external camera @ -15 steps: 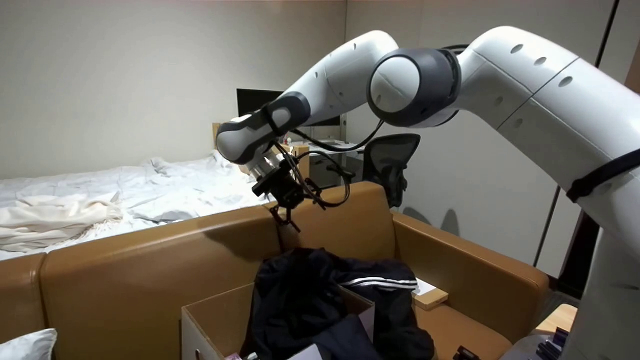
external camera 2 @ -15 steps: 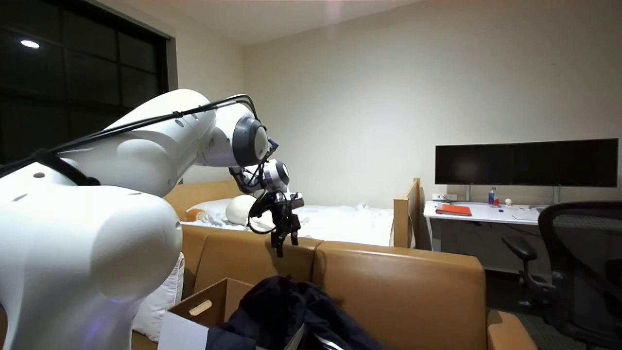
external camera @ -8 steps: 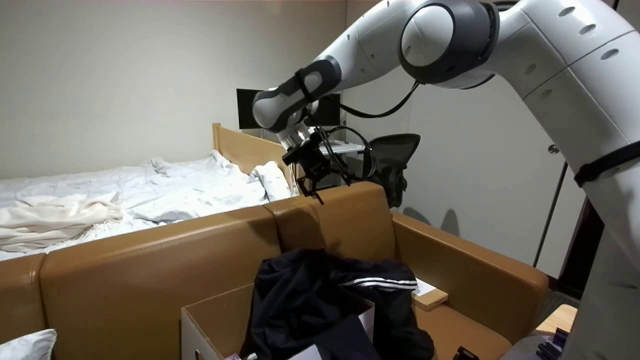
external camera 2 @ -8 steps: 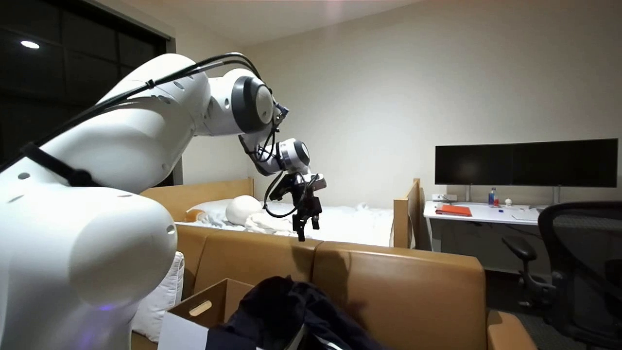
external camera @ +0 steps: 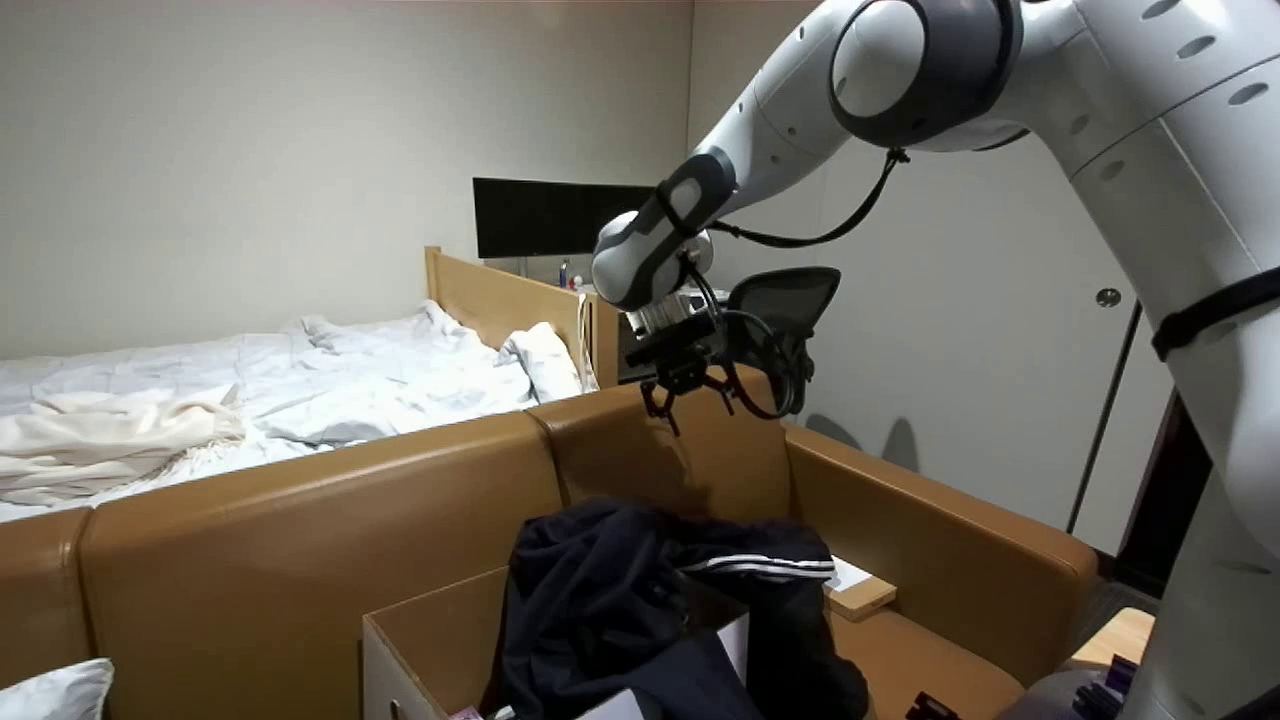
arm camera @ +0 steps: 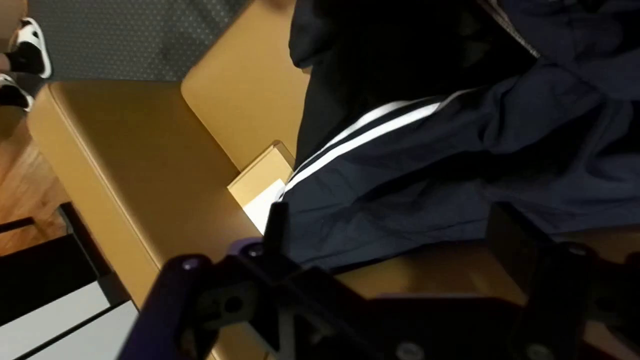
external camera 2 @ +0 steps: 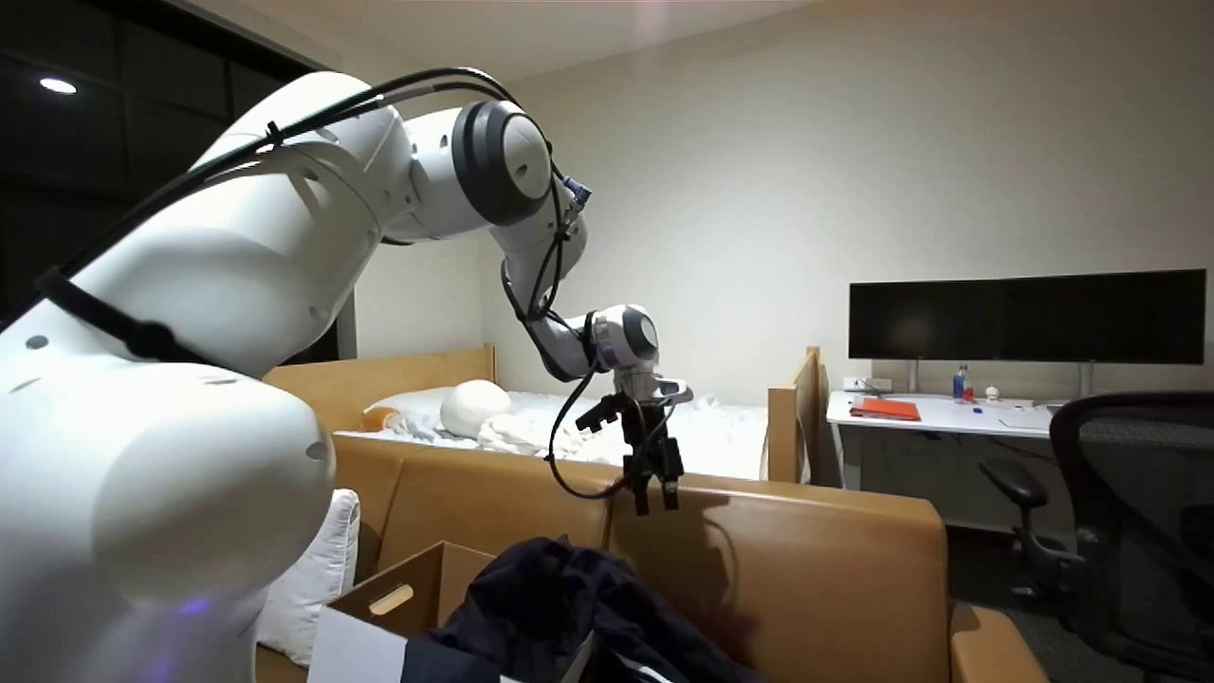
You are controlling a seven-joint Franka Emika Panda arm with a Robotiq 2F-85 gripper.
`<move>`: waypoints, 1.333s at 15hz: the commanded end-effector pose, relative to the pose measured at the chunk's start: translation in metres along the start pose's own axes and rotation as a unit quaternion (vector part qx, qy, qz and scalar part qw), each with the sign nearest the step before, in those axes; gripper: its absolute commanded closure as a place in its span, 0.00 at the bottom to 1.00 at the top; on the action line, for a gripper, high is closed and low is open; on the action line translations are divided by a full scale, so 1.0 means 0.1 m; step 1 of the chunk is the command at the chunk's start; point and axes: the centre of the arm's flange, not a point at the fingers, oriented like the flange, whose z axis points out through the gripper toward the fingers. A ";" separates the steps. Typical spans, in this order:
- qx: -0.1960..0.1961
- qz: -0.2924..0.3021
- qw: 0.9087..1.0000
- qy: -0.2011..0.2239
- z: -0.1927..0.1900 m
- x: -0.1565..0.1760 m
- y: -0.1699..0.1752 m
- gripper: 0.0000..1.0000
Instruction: Pick up the black cloth from the sofa and put it in the box
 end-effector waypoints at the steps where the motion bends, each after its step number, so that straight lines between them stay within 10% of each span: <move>1: 0.030 0.004 0.999 0.026 0.39 -0.03 0.25 0.00; 12: 0.033 0.072 0.997 0.021 1.38 0.35 1.09 0.00; 20: 0.060 0.092 0.994 0.028 1.57 0.53 1.01 0.00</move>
